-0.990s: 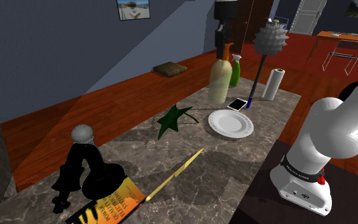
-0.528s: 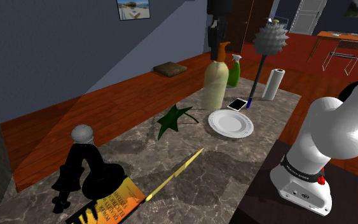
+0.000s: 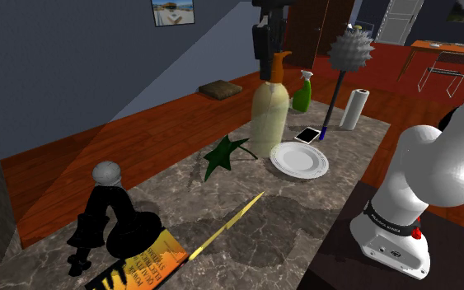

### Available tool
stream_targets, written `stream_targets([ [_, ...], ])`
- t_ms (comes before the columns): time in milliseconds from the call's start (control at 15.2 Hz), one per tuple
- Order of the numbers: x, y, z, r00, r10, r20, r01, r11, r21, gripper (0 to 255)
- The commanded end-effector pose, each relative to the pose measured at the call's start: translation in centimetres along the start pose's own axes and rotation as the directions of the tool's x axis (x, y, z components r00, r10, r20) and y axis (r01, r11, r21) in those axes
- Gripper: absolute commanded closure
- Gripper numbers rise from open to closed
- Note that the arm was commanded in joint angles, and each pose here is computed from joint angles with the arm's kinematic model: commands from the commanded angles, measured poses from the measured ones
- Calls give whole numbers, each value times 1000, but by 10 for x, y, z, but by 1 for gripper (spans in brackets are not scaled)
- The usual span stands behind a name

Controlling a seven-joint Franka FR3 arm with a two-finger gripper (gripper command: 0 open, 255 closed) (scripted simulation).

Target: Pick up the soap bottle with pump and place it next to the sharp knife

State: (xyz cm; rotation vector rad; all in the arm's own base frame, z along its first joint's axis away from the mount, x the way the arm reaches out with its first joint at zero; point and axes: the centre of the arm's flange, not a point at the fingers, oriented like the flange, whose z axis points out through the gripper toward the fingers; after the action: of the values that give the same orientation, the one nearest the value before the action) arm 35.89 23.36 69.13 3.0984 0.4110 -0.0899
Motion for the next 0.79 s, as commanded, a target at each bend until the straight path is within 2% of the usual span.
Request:
stream_targets([
  [0, 0, -23, -5, 1000, 2, 0, -2, 1000, 1, 255],
  [726, -2, -164, -40, 1000, 2, 0, -2, 1000, 1, 255],
])
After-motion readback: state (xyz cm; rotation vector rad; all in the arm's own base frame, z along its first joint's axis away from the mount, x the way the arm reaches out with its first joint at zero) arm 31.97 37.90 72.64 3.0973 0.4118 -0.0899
